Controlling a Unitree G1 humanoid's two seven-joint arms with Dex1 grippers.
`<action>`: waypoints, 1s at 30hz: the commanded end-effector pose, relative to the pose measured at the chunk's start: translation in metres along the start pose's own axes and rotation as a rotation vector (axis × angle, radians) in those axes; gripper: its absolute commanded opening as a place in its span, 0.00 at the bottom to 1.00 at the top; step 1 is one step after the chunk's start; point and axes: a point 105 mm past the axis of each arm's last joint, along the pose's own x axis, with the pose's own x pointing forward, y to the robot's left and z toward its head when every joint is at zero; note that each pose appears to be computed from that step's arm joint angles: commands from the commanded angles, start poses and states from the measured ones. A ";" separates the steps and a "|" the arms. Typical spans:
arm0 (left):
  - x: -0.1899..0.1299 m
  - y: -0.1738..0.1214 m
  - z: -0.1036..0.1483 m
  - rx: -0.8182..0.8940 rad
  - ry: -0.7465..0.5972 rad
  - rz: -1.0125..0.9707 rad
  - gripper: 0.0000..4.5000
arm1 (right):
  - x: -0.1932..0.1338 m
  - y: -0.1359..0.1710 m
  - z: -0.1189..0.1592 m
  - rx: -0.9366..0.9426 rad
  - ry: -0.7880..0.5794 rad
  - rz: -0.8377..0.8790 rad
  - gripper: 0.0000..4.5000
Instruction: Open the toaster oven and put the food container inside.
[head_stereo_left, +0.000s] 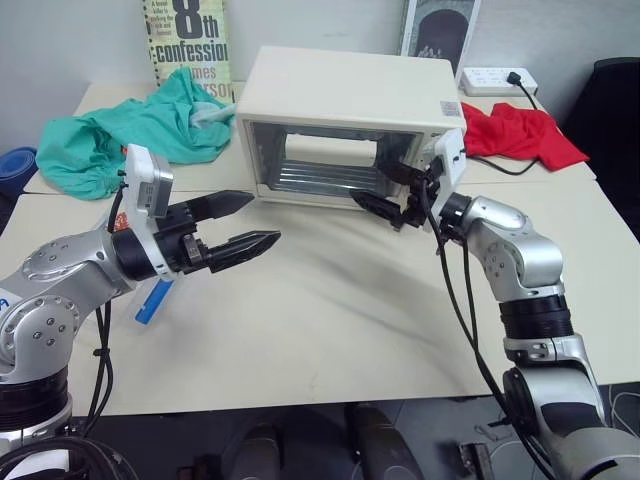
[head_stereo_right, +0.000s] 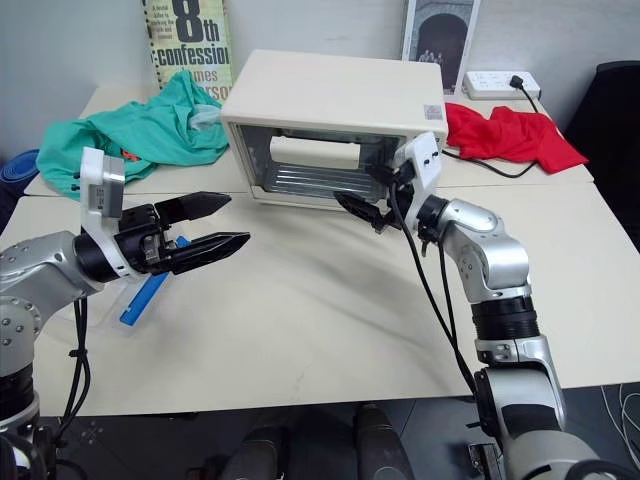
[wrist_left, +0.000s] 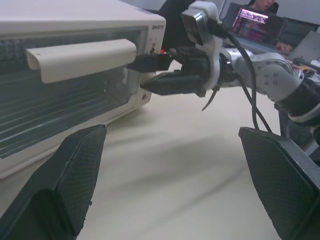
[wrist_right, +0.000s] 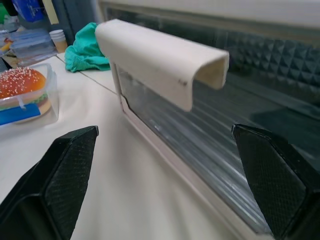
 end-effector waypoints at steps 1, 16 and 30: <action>-0.001 -0.003 0.008 0.044 -0.018 0.004 1.00 | 0.004 0.010 0.019 -0.045 -0.066 0.063 0.99; 0.015 0.036 0.019 0.115 -0.035 0.110 1.00 | -0.007 0.069 0.013 -0.009 -0.107 0.232 0.99; 0.071 0.079 0.043 0.306 -0.001 0.120 0.02 | -0.018 0.089 -0.023 0.056 -0.049 0.226 1.00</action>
